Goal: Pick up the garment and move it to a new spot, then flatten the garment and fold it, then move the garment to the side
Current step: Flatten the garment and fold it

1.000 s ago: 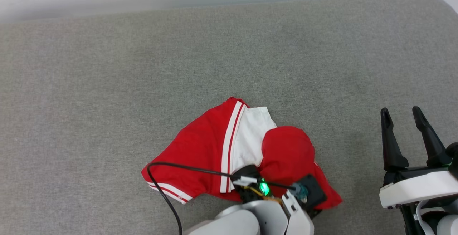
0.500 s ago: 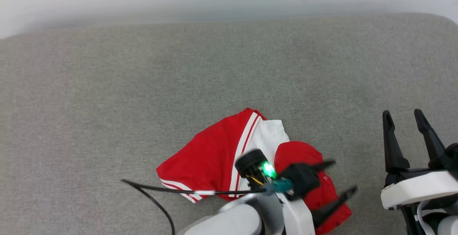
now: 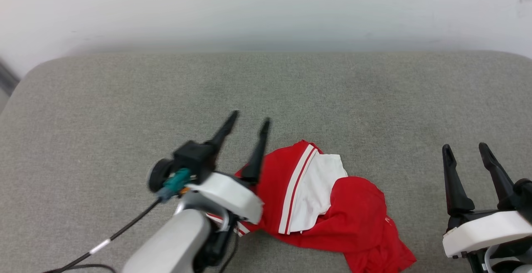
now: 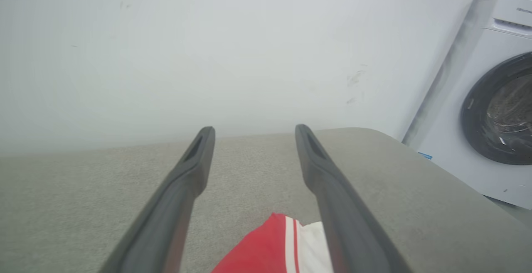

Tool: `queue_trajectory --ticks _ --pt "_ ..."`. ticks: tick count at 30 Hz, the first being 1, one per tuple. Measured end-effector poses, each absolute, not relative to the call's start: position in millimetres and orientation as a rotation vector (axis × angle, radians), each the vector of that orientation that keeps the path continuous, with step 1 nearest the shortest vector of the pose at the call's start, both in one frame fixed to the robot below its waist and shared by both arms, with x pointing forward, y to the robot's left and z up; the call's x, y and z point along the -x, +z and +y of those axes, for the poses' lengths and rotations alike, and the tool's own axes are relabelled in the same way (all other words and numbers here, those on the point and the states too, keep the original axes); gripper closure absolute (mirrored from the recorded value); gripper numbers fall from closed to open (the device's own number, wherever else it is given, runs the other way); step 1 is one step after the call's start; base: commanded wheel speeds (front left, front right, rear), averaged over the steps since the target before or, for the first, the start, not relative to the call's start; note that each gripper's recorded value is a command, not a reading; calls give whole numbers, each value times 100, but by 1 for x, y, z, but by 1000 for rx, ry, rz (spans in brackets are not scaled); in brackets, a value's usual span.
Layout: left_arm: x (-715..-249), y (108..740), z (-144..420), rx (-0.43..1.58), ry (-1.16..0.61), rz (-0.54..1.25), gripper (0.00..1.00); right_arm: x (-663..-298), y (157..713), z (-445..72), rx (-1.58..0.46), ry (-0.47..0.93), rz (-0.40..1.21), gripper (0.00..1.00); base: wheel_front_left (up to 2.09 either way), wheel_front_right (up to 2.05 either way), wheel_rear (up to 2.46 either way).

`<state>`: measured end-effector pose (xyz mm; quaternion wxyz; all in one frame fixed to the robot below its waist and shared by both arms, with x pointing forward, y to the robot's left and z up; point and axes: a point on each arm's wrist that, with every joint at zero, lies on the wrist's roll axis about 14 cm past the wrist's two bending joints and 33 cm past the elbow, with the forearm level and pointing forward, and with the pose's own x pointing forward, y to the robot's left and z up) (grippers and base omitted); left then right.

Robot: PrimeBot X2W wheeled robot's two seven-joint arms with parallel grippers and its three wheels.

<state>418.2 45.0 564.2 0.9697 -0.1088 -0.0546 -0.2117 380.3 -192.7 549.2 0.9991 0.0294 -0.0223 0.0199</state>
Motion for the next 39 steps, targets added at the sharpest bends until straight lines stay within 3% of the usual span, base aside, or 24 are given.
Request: queue_trajectory --ticks 10,24,28,39 --pt "-413 547 157 175 -110 -87 0 -371 553 -187 -60 58 -46 0 0 0 0" --pt "-399 549 171 136 -98 -87 0 -377 537 -203 -127 14 28 0 0 0 0" --pt "-396 549 170 138 -97 -93 0 -395 508 -196 -157 37 215 0 0 0 0" --pt "-403 548 178 148 -74 -110 0 -436 439 -132 -110 301 820 0 0 0 0"
